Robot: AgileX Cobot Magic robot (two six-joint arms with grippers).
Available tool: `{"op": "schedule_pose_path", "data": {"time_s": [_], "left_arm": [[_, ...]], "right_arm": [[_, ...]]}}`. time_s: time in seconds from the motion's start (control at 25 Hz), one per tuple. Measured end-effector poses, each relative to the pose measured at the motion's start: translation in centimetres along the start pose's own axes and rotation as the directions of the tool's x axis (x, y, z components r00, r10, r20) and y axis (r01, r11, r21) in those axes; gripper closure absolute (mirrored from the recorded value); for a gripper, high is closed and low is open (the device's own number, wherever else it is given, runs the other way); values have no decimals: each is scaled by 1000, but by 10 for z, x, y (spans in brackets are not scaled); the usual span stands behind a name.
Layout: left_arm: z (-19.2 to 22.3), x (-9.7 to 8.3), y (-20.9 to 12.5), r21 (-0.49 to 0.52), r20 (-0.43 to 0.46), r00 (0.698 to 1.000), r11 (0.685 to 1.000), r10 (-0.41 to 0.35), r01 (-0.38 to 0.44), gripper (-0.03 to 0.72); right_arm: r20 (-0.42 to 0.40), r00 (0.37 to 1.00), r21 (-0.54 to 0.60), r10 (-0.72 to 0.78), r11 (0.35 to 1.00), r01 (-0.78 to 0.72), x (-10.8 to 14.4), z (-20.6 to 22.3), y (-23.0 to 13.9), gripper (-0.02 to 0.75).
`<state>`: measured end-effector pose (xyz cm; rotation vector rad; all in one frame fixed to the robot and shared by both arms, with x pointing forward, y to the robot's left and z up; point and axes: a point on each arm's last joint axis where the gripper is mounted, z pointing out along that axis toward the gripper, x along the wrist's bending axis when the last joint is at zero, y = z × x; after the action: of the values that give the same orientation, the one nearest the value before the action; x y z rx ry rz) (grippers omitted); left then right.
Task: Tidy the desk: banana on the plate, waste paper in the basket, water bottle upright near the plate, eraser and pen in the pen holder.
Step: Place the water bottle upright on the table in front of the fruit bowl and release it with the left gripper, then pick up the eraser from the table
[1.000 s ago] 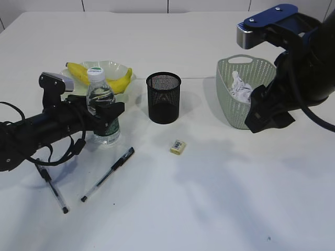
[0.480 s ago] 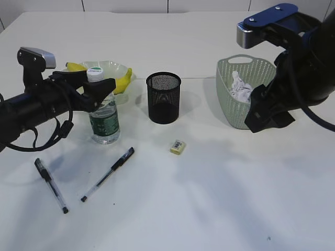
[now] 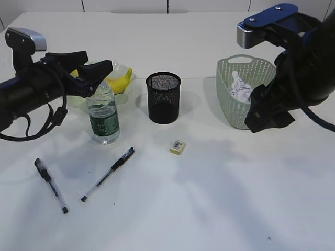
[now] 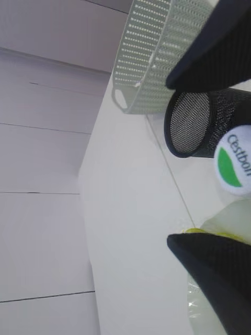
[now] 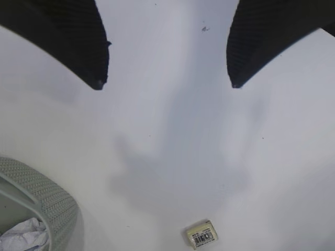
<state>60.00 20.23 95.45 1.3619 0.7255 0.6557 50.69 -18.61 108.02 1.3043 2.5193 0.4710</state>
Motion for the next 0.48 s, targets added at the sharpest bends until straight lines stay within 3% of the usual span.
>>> {"op": "schedule_pose_path", "data": {"time_s": [0.28,0.48], "left_arm": [[-4,-6,32,-76,3,999,996,41,-41,98],[-10,1,53,-73,-88,995,996,42,-48,98]], "right_arm": [[0,1000,0,0,1000,0,0,0,0,211],[0,1000,0,0,1000,0,0,0,0,211]]}}
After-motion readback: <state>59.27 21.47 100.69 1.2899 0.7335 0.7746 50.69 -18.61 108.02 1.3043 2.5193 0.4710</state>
